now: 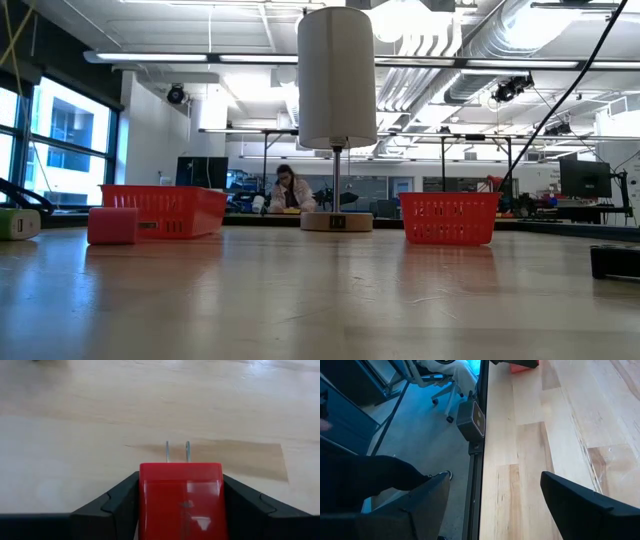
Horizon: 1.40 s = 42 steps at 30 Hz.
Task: Pick & Place Office items
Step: Put the red charger adapter into the right red bin
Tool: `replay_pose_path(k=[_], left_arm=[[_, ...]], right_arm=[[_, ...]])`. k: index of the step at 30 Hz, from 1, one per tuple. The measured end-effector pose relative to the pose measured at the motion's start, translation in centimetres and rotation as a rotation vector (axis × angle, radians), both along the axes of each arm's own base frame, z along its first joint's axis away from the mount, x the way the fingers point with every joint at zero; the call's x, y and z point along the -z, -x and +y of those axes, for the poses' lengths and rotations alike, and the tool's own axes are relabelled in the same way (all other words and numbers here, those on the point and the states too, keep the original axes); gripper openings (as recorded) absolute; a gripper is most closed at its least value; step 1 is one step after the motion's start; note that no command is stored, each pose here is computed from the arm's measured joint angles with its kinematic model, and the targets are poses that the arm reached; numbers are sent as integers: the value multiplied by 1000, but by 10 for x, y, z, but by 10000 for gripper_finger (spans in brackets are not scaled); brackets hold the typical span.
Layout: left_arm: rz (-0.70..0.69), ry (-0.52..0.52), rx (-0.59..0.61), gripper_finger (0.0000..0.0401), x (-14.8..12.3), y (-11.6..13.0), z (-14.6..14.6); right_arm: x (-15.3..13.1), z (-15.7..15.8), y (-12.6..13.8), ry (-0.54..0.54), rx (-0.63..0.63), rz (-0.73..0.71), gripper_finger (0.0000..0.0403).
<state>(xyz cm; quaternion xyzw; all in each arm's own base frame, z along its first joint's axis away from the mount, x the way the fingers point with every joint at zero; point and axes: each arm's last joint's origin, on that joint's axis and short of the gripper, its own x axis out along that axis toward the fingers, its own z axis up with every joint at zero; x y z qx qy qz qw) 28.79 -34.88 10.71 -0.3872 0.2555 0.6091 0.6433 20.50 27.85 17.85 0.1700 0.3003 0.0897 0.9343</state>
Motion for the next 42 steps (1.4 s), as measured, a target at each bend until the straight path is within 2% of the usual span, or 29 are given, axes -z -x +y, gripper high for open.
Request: replay_pose_path(k=[3, 7, 10, 15, 27, 42], left_arm=[[12, 14, -24, 218, 0, -2, 2], [60, 11, 41, 218, 1, -2, 2], [75, 21, 40, 218, 1, -3, 2], [128, 9, 143, 218, 1, -3, 1], [-1, -98, 322, 218, -20, 11, -12], [-109, -214, 411, 218, -32, 11, -12]], right_arm=[[0, 0, 0, 0, 0, 0, 301], [0, 0, 0, 0, 0, 0, 301], [0, 0, 0, 0, 0, 0, 301], [0, 0, 0, 0, -1, 0, 301], [0, 0, 0, 0, -1, 0, 301], [0, 0, 0, 0, 0, 0, 301]])
